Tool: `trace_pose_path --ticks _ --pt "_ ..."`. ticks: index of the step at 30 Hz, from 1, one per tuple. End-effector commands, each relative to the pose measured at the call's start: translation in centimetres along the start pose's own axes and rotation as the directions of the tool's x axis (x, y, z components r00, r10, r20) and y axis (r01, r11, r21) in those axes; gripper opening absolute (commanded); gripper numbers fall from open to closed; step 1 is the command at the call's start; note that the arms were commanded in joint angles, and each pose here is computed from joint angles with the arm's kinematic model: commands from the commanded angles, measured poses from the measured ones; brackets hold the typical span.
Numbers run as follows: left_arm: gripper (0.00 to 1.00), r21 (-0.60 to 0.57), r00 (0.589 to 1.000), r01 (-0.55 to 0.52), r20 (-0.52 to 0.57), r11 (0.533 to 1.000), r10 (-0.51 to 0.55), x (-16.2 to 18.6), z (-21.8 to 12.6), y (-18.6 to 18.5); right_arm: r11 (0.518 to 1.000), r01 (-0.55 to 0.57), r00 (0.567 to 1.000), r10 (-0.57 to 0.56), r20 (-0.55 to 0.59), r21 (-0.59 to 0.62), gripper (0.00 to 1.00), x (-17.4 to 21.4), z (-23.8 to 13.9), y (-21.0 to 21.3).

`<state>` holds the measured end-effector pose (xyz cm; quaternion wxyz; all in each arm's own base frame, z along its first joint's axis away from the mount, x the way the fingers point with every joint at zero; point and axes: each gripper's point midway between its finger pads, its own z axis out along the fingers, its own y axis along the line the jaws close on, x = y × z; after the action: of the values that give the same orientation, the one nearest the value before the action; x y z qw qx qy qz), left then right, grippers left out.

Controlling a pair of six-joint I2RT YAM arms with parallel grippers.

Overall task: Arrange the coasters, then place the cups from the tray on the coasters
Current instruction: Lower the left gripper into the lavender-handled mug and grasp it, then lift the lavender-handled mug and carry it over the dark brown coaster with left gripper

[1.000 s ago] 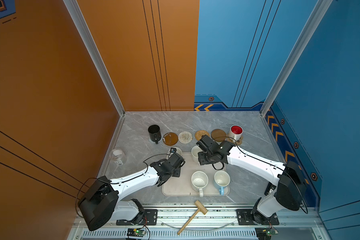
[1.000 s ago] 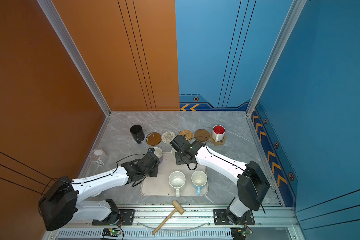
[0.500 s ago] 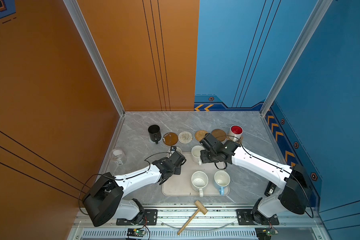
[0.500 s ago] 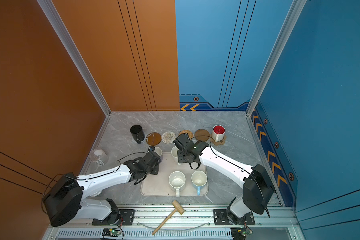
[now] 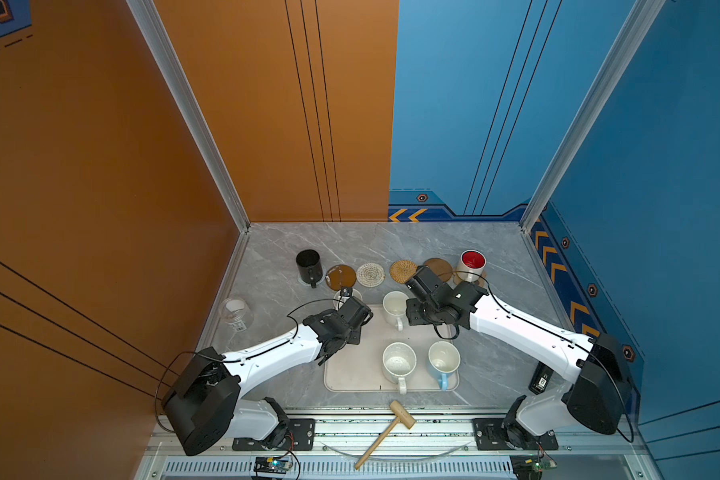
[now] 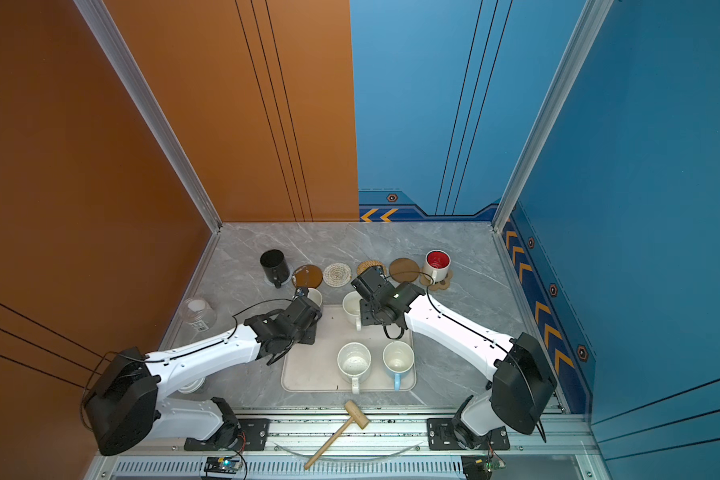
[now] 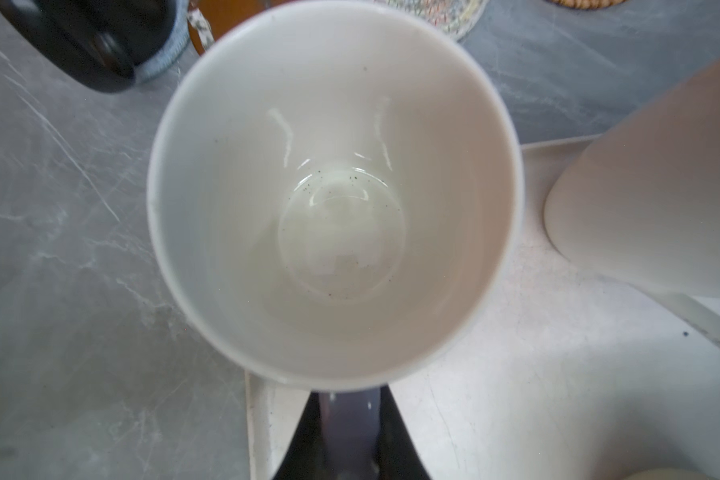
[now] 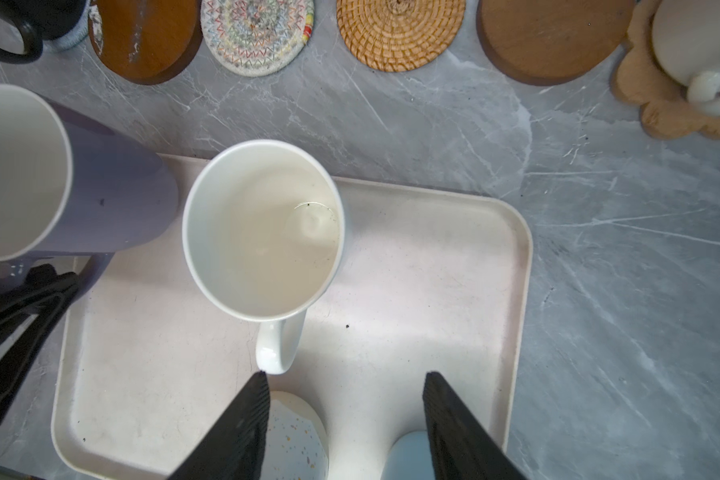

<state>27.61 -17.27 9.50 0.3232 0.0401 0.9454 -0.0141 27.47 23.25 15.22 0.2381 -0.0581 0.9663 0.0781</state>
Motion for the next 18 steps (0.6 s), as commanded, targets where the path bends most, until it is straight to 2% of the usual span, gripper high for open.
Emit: trace_pose_path --ticks 1,7,18 --pt "0.0 -0.019 0.987 0.019 0.159 1.0 -0.016 -5.3 -2.6 0.4 0.999 -0.009 1.0 0.009 -0.005 0.05 0.58 0.5 -0.1 -1.5" --pt "0.0 -0.044 0.98 0.053 0.193 0.998 -0.044 -8.0 -2.3 1.9 0.998 -0.014 1.0 0.015 -0.008 0.053 0.58 0.4 0.0 -1.9" --pt "0.0 -0.02 0.956 0.099 0.279 0.995 -0.089 -13.8 0.7 2.7 0.997 -0.033 0.999 0.034 -0.014 0.064 0.58 0.1 0.3 -2.7"
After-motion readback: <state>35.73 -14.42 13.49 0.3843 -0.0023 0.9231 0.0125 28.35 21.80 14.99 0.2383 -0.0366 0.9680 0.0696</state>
